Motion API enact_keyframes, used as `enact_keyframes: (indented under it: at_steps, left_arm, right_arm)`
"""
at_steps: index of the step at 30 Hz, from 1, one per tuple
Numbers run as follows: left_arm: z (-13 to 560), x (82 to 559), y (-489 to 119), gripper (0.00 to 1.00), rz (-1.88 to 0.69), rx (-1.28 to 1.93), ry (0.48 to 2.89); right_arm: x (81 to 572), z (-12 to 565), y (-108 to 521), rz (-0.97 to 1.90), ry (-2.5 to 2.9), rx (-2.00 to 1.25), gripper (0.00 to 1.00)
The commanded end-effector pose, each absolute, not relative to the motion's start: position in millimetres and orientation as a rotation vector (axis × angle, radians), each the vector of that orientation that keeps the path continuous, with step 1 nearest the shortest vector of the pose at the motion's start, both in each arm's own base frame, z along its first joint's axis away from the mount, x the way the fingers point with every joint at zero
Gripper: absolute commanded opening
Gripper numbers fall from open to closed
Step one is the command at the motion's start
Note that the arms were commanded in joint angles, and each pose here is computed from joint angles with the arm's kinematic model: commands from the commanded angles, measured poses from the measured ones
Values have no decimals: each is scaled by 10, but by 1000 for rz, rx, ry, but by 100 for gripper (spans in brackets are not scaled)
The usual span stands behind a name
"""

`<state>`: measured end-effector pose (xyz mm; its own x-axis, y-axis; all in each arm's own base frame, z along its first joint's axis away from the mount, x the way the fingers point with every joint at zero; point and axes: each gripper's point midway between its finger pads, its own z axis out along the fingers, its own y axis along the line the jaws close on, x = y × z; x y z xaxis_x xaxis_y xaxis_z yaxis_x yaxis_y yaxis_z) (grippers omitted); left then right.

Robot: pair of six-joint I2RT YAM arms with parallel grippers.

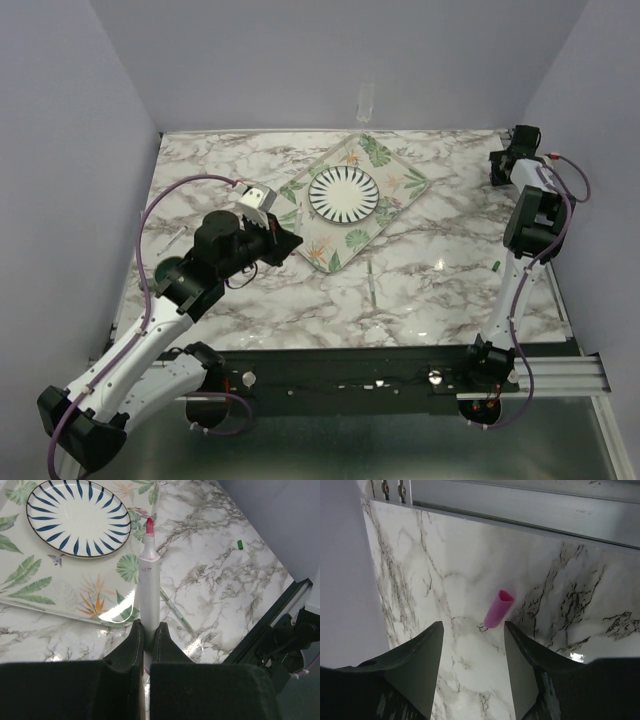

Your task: Insert the pens into the pen caps

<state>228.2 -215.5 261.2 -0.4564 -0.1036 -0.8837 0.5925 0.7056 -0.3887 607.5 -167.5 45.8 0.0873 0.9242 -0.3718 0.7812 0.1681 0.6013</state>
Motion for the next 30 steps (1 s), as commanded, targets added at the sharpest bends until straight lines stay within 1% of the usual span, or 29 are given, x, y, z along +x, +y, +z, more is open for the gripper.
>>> enact_keyframes:
  at_steps: [1,11,13,16,18,21,22,26,27,28,29,30]
  left_arm:
    - [2586,2350,-2146,0,-816,370,1877]
    - [2594,2362,-2147,0,-813,373,1872]
    - [2587,2365,-2139,0,-809,369,1874]
    - [2572,2372,-2124,0,-799,364,1876]
    - [2567,2384,-2117,0,-792,357,1878]
    - [2583,2397,-2116,0,-789,354,1875]
    - [2575,2400,-2116,0,-789,353,1877]
    - [2591,2404,-2129,0,-797,356,1871]
    - [2591,2399,-2135,0,-800,358,1871]
    - [2592,2402,-2132,0,-800,356,1872]
    - [2589,2396,-2133,0,-803,358,1872]
    - [2593,2395,-2136,0,-804,359,1870]
  right_arm:
    - [5937,274,-1663,294,1615,1837,59]
    - [5831,254,-1654,281,1592,1876,58]
    - [5776,227,-1633,282,1569,1935,57]
    - [5663,169,-1632,239,1561,2015,51]
    - [5654,184,-1631,224,1552,2048,51]
    - [5628,179,-1631,213,1541,2075,45]
    - [5653,194,-1630,225,1543,2063,42]
    - [5825,464,-1637,306,1551,1931,41]
    - [5900,696,-1630,358,1537,1856,41]
    - [6079,861,-1642,430,1515,1693,40]
    - [6172,996,-1558,515,1522,1597,38]
    - [6225,1129,-1552,538,1509,1521,37]
